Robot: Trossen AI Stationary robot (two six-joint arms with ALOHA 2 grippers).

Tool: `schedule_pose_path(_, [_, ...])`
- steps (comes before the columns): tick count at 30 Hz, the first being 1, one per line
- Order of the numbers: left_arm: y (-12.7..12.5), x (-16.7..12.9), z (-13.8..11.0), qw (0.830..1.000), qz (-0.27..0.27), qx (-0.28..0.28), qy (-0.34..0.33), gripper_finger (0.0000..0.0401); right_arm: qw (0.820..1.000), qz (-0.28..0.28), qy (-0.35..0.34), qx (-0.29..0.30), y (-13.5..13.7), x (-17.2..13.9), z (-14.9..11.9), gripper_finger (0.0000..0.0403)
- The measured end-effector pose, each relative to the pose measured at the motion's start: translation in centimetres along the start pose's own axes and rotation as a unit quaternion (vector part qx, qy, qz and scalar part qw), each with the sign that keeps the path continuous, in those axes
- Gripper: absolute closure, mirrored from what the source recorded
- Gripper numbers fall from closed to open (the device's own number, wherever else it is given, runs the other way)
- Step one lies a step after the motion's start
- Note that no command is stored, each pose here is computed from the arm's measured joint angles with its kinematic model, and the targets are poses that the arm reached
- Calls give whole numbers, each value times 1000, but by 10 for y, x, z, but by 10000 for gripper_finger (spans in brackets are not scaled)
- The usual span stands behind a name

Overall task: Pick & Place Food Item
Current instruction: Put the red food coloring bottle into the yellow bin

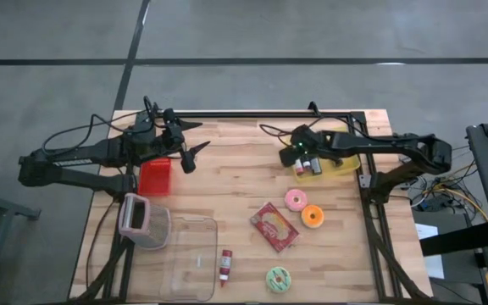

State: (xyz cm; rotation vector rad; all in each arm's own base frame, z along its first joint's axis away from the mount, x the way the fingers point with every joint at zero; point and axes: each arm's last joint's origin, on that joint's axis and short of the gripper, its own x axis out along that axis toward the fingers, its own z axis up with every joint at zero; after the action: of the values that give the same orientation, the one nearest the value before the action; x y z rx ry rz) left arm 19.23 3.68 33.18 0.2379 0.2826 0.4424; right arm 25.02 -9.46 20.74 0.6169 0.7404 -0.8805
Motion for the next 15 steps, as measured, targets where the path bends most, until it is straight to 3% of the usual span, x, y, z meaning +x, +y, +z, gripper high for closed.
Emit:
schedule_pose_path(8, [0,0,0,1000,0,0,0,112,992,113,-63,-7,30,-37,-4,181])
schedule_pose_path(15, [0,0,0,1000,0,0,0,112,979,197,-49,21,61,-49,-25,181])
